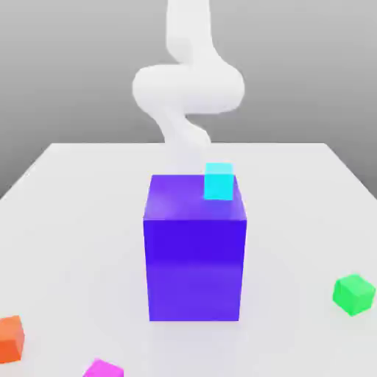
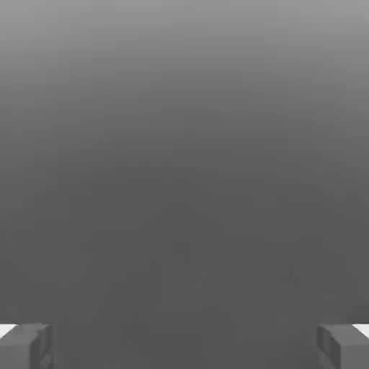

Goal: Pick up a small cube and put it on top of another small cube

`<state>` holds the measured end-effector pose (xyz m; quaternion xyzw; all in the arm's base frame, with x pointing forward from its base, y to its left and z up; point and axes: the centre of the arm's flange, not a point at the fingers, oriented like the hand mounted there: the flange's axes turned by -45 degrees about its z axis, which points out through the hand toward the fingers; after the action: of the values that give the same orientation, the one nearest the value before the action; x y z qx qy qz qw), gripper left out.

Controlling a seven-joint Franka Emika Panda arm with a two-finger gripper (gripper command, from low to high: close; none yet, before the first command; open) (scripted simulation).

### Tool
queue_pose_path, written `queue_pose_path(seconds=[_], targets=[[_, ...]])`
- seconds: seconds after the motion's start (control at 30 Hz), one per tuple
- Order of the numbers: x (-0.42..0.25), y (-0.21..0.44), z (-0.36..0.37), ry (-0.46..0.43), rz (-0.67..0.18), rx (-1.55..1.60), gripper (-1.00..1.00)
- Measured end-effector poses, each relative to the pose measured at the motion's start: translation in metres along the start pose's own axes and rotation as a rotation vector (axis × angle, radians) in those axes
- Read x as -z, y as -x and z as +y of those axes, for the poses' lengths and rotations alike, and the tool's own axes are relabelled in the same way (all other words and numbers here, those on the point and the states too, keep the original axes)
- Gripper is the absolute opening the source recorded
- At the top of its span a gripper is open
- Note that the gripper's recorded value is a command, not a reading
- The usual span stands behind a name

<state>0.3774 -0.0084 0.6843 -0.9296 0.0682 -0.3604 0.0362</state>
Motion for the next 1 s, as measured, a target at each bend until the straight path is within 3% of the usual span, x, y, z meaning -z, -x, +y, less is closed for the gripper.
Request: queue_pose_path(seconds=[0.23, 0.47, 0.77, 1.0], targets=[[-0.117, -0.001, 0.026, 0.022, -0.169, -0.403, 0.0], [-0.228, 0.025, 0.056, 0.126, -0.312, -0.793, 0.0], [-0.355, 0.093, 0.102, 0.374, -0.422, -1.276, 0.0], [-0.435, 0.168, 0.141, 0.636, -0.423, -1.612, 0.0]])
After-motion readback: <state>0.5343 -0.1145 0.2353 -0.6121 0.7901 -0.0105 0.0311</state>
